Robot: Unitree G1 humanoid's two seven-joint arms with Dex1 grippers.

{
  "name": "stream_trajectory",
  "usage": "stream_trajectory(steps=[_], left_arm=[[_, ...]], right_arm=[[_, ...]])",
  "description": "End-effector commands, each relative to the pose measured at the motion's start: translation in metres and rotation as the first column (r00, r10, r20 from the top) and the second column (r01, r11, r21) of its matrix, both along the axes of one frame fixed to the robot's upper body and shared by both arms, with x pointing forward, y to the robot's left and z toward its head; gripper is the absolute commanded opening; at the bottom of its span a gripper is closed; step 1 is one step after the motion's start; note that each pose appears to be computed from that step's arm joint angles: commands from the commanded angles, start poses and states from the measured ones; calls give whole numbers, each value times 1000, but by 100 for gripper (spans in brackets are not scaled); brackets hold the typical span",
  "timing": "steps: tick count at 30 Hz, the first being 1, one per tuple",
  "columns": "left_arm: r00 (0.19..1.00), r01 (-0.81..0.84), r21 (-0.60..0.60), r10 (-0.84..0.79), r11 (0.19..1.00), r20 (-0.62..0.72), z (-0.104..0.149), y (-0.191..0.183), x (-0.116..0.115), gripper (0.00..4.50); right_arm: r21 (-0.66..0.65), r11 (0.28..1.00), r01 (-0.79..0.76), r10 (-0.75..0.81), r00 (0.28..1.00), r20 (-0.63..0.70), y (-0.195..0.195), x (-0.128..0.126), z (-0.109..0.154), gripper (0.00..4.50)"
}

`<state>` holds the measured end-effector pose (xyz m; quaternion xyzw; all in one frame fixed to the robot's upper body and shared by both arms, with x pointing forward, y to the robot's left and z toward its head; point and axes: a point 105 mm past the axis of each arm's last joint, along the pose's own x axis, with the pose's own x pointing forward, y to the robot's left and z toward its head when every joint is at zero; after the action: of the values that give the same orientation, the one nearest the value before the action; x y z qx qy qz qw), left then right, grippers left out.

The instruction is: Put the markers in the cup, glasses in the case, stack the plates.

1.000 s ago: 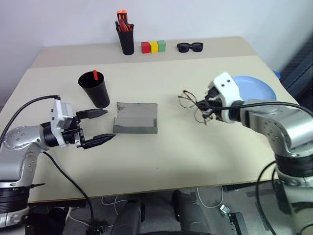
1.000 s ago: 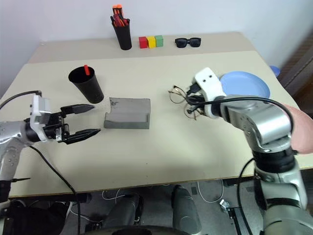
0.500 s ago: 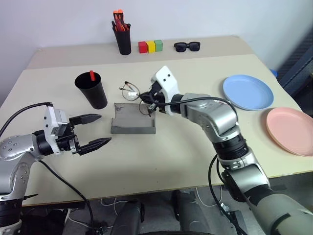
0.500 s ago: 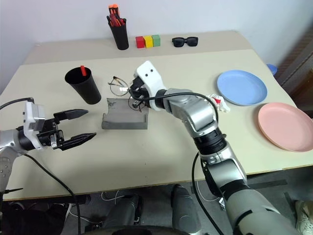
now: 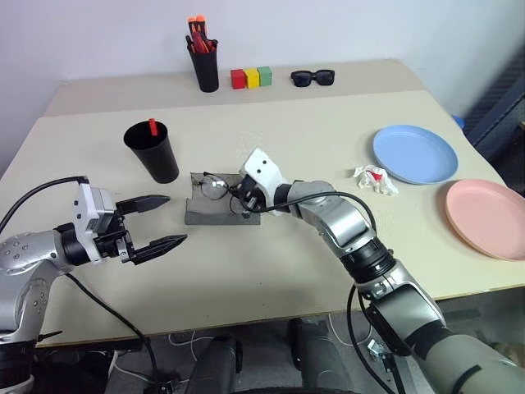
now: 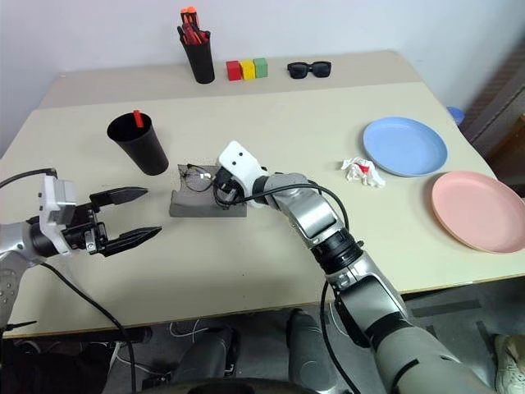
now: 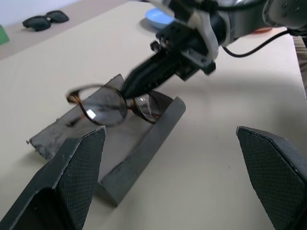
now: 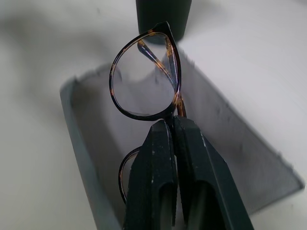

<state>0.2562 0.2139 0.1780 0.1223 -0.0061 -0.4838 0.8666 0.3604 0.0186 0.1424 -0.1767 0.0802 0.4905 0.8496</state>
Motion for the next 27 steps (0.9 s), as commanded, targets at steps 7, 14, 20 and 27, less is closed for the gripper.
stream_trajectory(steps=[7, 14, 20, 27], left_arm=[[999, 17, 15, -18, 1000, 52, 11, -2, 2, 450], [998, 16, 18, -17, 1000, 61, 11, -3, 3, 450], [999, 11, 11, -11, 1000, 51, 11, -1, 3, 450], [998, 15, 10, -16, 1000, 58, 11, -3, 6, 450]], right_arm=[[-106, 990, -97, 101, 994, 30, -6, -10, 1, 6], [-188, 973, -137, 148, 988, 45, -3, -16, -9, 6], [-114, 986, -124, 124, 992, -5, 1, -11, 0, 65], [-62, 991, -117, 117, 993, 4, 0, -8, 15, 390]])
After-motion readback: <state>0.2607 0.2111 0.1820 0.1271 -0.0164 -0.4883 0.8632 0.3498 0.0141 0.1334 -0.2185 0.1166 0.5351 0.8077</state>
